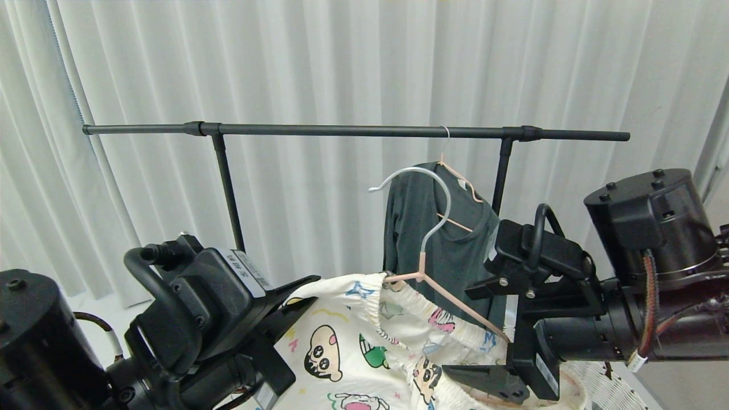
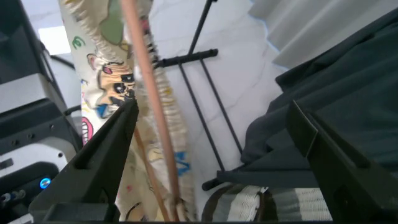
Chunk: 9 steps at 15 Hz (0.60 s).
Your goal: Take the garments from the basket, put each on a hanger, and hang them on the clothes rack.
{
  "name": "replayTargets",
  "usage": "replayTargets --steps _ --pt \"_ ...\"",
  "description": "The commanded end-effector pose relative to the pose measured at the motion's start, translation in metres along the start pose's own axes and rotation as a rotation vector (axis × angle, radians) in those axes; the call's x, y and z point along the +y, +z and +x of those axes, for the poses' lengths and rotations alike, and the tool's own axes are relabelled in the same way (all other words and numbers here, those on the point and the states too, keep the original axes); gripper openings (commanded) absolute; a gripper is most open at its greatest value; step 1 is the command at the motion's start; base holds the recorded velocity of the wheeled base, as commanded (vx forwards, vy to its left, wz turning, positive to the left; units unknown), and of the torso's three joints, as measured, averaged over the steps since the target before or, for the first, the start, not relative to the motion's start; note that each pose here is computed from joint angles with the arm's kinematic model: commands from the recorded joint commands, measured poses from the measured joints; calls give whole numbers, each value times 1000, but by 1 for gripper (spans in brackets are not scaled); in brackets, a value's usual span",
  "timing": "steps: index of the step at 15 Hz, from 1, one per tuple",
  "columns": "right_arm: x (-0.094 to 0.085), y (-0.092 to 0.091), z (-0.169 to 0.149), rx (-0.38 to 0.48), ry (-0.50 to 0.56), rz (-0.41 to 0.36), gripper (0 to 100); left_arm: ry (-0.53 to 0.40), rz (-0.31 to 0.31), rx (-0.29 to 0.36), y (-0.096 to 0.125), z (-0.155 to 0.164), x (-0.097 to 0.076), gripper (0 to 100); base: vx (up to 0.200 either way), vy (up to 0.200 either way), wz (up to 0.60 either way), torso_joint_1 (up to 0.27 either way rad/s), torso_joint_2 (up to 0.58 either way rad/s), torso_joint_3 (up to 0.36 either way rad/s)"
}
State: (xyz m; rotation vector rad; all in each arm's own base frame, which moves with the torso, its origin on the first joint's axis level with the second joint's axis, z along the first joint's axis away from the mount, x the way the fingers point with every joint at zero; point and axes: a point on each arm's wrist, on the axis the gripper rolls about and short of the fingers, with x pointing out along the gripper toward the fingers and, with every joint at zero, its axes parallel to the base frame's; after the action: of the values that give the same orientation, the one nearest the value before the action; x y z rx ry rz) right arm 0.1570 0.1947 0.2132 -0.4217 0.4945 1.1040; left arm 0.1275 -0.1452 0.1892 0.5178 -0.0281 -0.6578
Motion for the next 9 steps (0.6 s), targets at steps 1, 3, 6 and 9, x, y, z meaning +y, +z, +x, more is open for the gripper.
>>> replayTargets --steps 1,3,6,9 --pt "1 -3 2 19 6 3 100 1 0 0 0 0 0 0 0 0 0 0 0 0" --pt "0 -2 2 18 3 4 100 2 -1 -1 0 0 0 0 0 0 0 0 0 0" --pt "1 -2 2 16 4 4 0 3 -1 -4 1 0 0 0 0 0 0 0 0 0" --pt "0 -2 2 15 1 5 0 3 -1 -4 1 0 0 0 0 0 0 0 0 0"
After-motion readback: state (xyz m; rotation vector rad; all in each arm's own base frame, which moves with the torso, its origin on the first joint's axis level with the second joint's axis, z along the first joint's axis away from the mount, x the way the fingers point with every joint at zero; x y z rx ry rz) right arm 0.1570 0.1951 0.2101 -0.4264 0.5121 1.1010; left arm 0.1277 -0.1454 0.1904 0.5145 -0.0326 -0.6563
